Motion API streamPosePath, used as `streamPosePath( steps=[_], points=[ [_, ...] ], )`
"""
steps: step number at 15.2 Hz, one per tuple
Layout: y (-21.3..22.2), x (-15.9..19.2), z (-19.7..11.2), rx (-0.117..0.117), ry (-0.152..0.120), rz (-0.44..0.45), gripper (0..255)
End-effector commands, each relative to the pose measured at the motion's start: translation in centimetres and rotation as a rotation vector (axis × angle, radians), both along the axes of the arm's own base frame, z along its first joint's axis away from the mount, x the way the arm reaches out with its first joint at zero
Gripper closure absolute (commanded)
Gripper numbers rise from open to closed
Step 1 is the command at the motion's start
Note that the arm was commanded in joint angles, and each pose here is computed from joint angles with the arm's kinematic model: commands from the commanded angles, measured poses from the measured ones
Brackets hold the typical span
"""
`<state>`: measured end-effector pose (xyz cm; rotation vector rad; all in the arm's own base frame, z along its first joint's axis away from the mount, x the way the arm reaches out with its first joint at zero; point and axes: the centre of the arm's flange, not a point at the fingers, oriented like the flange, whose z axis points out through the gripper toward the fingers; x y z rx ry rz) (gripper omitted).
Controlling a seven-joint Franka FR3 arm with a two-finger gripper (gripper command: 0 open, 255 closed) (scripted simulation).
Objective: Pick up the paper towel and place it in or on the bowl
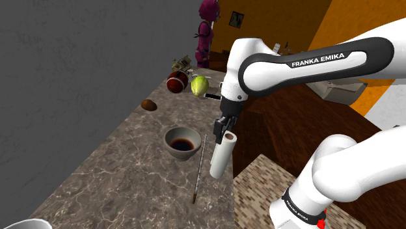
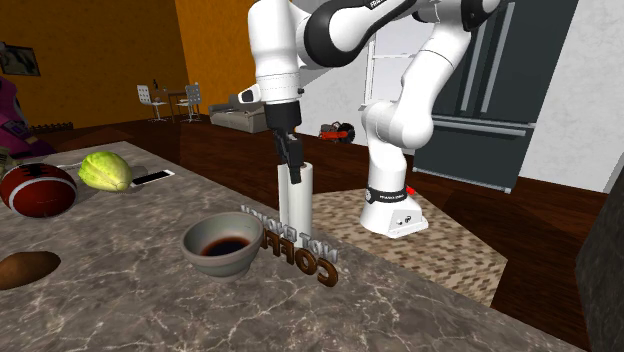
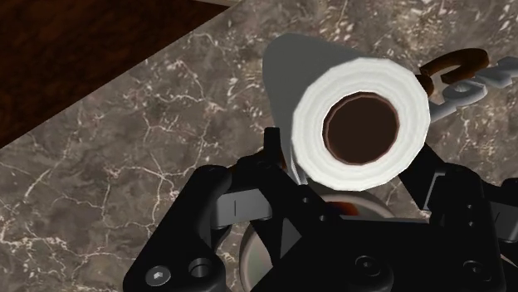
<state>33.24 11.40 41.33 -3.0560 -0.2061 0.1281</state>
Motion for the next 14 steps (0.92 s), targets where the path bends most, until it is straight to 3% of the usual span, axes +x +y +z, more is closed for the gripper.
streamPosePath(
  steps=[1,8,14],
  points=[
    [0.0,0.0,0.0,0.000,0.001,0.000,255],
    [0.0,0.0,0.0,0.000,0.001,0.000,255],
    [0.0,0.0,3.1,0.000,0.001,0.000,255]
  ],
)
